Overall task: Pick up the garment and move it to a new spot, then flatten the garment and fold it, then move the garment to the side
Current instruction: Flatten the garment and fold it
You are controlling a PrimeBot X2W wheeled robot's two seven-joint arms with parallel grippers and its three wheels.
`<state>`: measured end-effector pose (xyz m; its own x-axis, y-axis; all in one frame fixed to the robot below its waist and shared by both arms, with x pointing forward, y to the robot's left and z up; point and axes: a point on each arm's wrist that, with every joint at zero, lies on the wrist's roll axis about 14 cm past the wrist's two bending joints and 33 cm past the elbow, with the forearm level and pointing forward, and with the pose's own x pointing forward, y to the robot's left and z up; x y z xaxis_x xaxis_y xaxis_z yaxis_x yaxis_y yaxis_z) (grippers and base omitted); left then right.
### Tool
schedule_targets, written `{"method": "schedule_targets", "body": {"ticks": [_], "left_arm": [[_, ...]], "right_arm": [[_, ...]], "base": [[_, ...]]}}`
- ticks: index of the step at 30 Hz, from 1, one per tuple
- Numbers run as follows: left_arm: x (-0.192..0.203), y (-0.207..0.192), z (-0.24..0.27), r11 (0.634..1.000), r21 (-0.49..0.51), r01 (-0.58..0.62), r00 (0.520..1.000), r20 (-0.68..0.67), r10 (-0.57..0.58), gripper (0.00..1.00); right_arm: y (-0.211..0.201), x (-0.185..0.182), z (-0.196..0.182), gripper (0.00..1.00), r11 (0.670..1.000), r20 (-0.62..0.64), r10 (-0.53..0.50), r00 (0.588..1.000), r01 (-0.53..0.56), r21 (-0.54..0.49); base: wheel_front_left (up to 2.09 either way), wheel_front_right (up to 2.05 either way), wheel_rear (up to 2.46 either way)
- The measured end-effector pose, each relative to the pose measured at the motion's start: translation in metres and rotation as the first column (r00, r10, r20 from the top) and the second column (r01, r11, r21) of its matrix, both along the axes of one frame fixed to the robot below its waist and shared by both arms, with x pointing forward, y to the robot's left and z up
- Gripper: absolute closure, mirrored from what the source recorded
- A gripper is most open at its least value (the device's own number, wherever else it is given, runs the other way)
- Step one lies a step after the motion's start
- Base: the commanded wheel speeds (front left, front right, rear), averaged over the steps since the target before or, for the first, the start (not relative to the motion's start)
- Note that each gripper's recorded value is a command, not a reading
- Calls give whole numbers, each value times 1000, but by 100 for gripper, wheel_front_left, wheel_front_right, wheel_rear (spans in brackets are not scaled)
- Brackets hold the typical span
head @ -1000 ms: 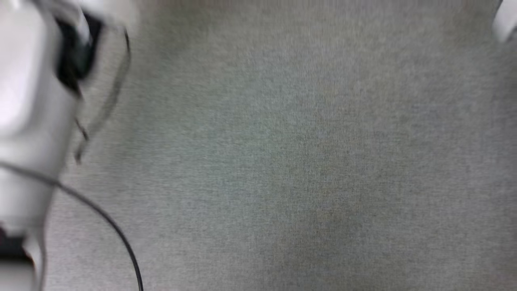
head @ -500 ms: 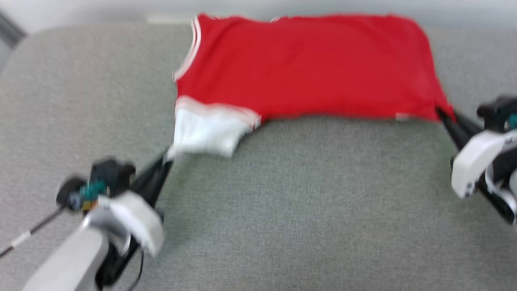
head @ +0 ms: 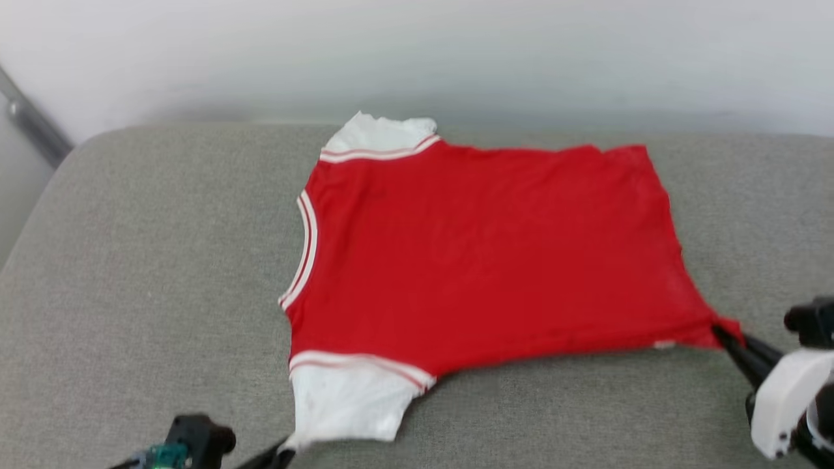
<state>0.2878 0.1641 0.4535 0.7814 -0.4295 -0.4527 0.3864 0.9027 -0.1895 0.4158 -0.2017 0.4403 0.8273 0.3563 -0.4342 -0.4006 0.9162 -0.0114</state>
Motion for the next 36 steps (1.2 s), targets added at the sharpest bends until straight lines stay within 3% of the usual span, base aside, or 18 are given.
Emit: {"method": "schedule_targets", "body": {"ticks": [9,13,20,26,36], "left_arm": [[-59,-17,-20,997,-57,44,977,-207,-55,100],[-63,-19,-21,997,-62,55,973,-220,-67,100],[-16,-16,17,997,-67,40,999,-16,-41,100],[32,-10,49,998,-50,48,989,140,-41,100],[97,-6,34,997,-21,74,988,139,-70,100]], "right_arm": [[-22,-78,-32,100,998,-228,-51,972,59,31],[-23,-91,-31,100,996,-249,-58,967,73,51],[-20,-81,-9,100,994,-204,-61,977,78,76],[-16,-61,1,100,996,-200,-52,978,66,64],[-12,-14,-17,100,999,-270,-48,962,44,-21]], "base": [[0,0,0],[0,0,0],[0,0,0],[0,0,0],[0,0,0]]}}
